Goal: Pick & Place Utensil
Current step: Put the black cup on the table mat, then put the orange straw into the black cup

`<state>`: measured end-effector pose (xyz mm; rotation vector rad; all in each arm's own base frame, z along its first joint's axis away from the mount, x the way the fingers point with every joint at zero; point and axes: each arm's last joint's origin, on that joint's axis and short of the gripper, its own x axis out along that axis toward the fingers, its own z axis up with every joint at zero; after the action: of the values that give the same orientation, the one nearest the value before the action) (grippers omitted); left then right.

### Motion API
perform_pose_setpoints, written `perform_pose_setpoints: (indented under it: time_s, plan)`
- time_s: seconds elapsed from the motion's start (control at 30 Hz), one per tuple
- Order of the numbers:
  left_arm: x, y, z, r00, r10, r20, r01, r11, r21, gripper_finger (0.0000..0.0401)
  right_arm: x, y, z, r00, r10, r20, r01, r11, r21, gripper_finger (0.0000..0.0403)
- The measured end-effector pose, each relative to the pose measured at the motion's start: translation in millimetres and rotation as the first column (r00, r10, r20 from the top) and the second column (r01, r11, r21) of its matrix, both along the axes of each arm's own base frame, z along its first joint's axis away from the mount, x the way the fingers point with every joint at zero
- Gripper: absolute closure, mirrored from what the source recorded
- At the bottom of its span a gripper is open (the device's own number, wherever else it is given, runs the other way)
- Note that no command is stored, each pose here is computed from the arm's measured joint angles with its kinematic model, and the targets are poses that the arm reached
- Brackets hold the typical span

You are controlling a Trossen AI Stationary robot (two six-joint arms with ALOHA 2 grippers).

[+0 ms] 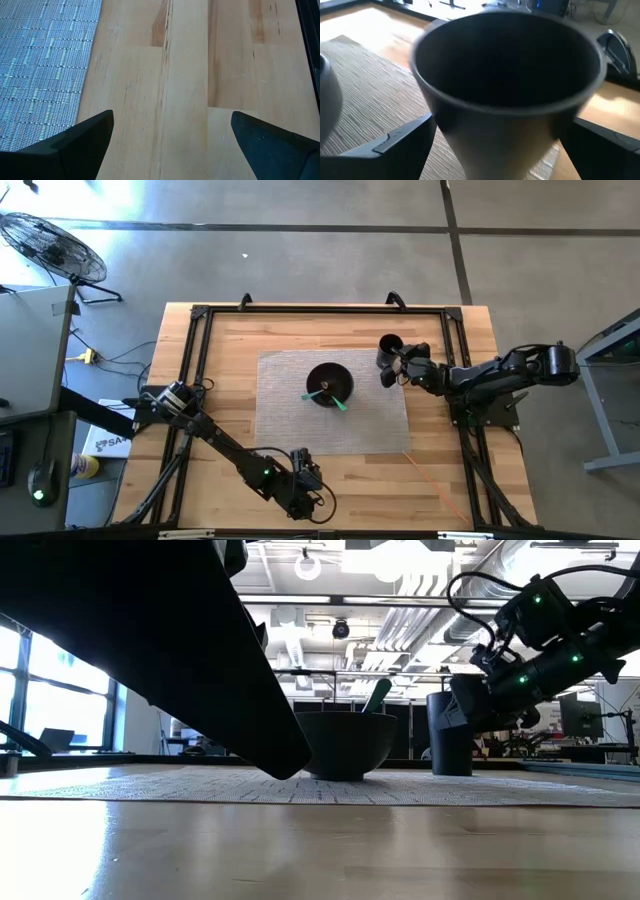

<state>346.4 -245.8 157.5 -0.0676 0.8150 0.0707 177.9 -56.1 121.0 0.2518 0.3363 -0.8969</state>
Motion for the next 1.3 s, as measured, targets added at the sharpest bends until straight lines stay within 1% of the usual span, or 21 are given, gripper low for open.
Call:
perform_pose_setpoints:
  time_s: [0.17,0.3,0.43,0.5,0.6,0.77,0.83,0.93,1.0,1.07,1.2,1.3]
  plan:
    - [0,0,0,1.0,0.0,0.0,0.0,1.0,0.0,0.0002,-3,1,-4,1.0,-0.015,-0.023,0.016,0.999,0.04,0.0008]
    - [0,0,0,1.0,0.0,0.0,0.0,1.0,0.0,0.0002,-5,2,-7,0.999,-0.033,-0.009,0.034,0.994,0.103,0.0009]
    - [0,0,0,1.0,0.0,0.0,0.0,1.0,-0.001,0.0002,-9,6,-11,0.998,-0.036,-0.05,0.043,0.989,0.143,0.0009]
    - [0,0,0,1.0,0.0,0.0,0.0,1.0,-0.001,0.0002,-10,11,-11,0.998,-0.023,-0.059,0.032,0.987,0.157,0.0009]
    - [0,0,0,1.0,-0.002,-0.001,0.002,1.0,-0.002,0.0002,-13,20,-8,0.999,-0.009,-0.041,0.016,0.983,0.182,0.0014]
    - [0,0,0,1.0,-0.002,-0.002,0.002,1.0,-0.002,0.0002,-19,39,-1,0.999,0.046,-0.008,-0.043,0.976,0.213,0.0032]
    - [0,0,0,1.0,-0.002,-0.002,0.002,1.0,-0.002,0.0002,-21,47,3,0.996,0.088,-0.02,-0.08,0.966,0.248,0.0039]
    - [0,0,0,1.0,-0.002,-0.002,0.002,1.0,-0.003,0.0002,-21,61,14,0.986,0.146,-0.081,-0.116,0.95,0.291,0.0049]
    - [0,0,0,1.0,-0.002,-0.002,0.002,1.0,-0.003,0.0002,-20,72,25,0.975,0.186,-0.124,-0.14,0.941,0.309,0.0056]
    - [0,0,0,1.0,-0.002,-0.002,0.002,1.0,-0.003,0.0002,-17,84,40,0.967,0.218,-0.135,-0.162,0.928,0.335,0.0064]
    - [0,0,0,1.0,-0.002,-0.002,0.002,1.0,-0.003,0.0002,-13,111,64,0.945,0.292,-0.149,-0.209,0.887,0.412,0.0083]
    - [0,0,0,1.0,-0.002,-0.002,0.002,1.0,-0.003,0.0002,-13,135,73,0.913,0.356,-0.197,-0.222,0.841,0.494,0.0097]
